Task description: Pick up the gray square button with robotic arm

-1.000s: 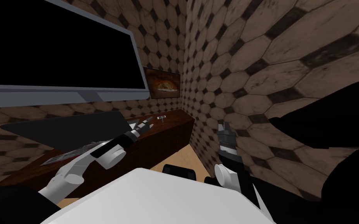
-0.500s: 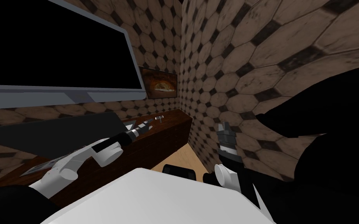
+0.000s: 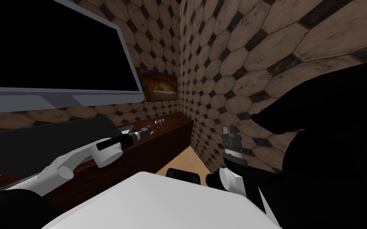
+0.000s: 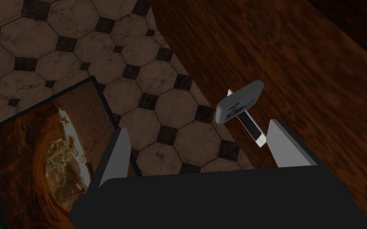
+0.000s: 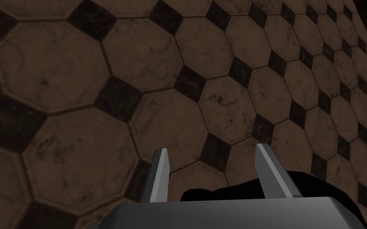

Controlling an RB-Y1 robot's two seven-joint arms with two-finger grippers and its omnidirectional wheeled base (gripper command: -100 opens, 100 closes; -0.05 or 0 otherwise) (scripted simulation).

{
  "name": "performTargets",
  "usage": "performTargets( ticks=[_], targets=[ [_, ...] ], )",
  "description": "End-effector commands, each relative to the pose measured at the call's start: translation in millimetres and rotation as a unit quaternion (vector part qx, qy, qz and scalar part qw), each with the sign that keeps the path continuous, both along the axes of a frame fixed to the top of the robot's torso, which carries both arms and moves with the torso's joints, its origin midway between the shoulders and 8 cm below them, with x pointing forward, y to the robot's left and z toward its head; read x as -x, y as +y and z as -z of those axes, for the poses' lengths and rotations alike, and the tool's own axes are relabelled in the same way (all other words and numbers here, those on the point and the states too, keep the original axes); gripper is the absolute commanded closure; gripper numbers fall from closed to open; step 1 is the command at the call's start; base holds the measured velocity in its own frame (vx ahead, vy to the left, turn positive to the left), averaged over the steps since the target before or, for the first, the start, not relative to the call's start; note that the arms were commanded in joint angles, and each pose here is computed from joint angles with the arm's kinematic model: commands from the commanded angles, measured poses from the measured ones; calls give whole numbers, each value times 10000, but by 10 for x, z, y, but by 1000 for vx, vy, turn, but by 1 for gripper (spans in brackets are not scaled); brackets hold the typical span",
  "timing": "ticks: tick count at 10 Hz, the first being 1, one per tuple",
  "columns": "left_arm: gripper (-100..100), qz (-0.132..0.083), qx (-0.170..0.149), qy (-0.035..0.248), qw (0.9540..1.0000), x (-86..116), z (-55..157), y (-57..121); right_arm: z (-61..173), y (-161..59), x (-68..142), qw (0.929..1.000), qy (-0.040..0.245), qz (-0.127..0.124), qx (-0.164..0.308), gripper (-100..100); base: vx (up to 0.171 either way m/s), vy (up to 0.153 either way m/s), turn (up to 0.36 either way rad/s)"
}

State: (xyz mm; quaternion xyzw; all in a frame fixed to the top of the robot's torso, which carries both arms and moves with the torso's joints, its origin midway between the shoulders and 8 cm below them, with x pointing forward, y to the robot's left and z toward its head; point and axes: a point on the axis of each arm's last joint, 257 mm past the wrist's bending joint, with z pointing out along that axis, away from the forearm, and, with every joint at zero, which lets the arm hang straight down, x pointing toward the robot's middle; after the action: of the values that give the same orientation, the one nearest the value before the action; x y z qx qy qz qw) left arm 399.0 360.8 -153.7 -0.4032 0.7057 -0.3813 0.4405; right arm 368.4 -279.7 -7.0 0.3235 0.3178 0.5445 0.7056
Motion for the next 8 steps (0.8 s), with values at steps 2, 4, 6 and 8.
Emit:
performTargets(
  ticks=[2,4,6,8],
  targets=[
    [-100,-55,-242,469,9986,60,168,132,0,0,0,10000,0,1,0,0,23,2,-124],
    [-100,-126,-424,812,9957,110,293,253,0,-1,0,10000,1,1,0,0,32,1,-115],
    [-100,-231,-585,1160,9913,177,422,387,0,-1,0,10000,1,1,0,0,40,0,-127],
    [-100,-314,-775,1480,9854,243,524,519,0,-1,0,10000,1,1,0,0,49,4,-130]
  ],
)
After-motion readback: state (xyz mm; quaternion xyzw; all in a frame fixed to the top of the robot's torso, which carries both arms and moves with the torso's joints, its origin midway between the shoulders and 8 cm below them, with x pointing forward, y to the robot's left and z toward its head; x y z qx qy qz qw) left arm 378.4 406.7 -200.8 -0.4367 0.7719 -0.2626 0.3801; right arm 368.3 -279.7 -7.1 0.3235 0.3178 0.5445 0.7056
